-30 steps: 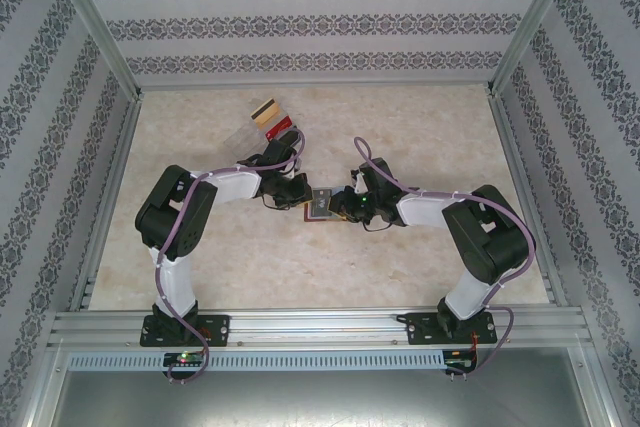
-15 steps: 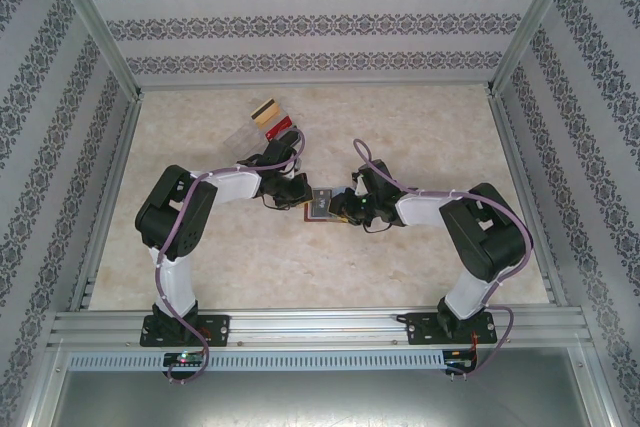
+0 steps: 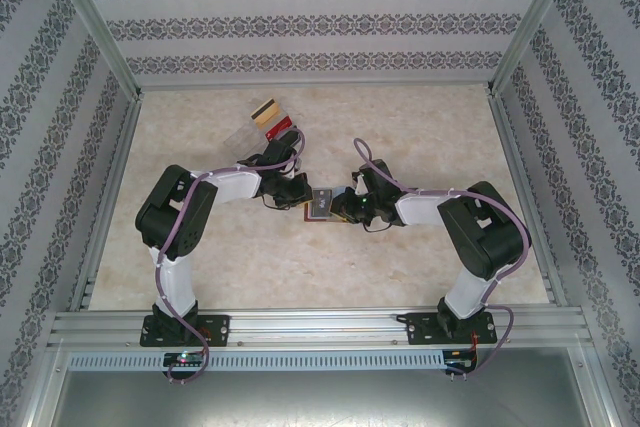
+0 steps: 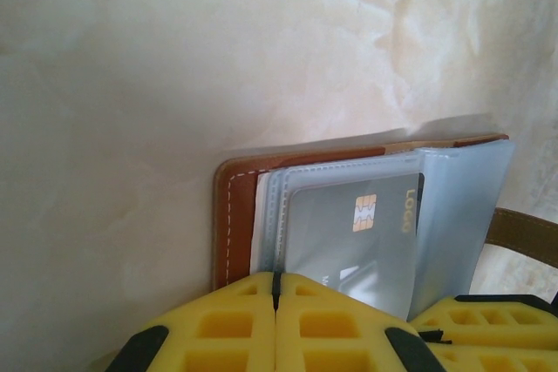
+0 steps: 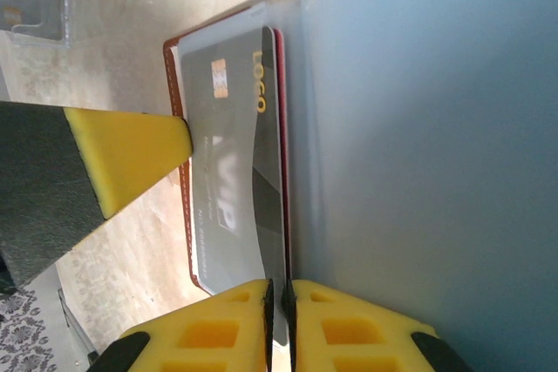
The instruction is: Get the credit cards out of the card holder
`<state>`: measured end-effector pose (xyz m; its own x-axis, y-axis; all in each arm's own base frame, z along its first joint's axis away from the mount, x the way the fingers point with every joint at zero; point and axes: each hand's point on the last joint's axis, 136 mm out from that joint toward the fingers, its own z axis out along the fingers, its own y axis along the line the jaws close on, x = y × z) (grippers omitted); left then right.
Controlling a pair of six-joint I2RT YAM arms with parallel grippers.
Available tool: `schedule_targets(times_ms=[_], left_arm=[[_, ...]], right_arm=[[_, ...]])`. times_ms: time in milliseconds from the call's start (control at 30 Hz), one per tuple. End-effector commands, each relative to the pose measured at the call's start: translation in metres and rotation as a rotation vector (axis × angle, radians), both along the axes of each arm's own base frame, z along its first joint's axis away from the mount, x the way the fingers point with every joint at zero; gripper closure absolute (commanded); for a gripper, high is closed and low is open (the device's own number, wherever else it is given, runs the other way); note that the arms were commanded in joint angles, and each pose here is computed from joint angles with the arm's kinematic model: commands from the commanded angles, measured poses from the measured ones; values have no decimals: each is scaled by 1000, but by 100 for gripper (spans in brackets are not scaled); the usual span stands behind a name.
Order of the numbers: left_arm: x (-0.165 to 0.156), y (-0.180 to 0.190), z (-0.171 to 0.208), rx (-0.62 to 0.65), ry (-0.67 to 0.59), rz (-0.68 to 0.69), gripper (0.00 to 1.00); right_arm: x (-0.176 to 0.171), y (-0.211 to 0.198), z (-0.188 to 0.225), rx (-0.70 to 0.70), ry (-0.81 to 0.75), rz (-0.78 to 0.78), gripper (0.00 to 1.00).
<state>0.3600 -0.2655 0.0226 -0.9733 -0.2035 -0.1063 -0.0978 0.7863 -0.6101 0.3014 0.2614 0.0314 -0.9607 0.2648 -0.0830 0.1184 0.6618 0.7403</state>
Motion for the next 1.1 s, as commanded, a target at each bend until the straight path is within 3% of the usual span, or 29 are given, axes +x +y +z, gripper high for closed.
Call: schedule_targets(times_ms=[0, 600, 933, 1067], left_arm=[[-36, 28, -58, 160, 170, 18, 93], [-37, 26, -58, 143, 177, 20, 93], [-34, 29, -55, 154, 169, 18, 93], [-30, 31, -52, 158, 163, 20, 92]], right_arm=[[4, 2, 11, 47, -35, -1, 85], [12, 11, 4, 81, -23, 0, 83], [10, -3, -1, 50, -13, -33, 100], [4, -16, -7, 35, 11, -49, 100]])
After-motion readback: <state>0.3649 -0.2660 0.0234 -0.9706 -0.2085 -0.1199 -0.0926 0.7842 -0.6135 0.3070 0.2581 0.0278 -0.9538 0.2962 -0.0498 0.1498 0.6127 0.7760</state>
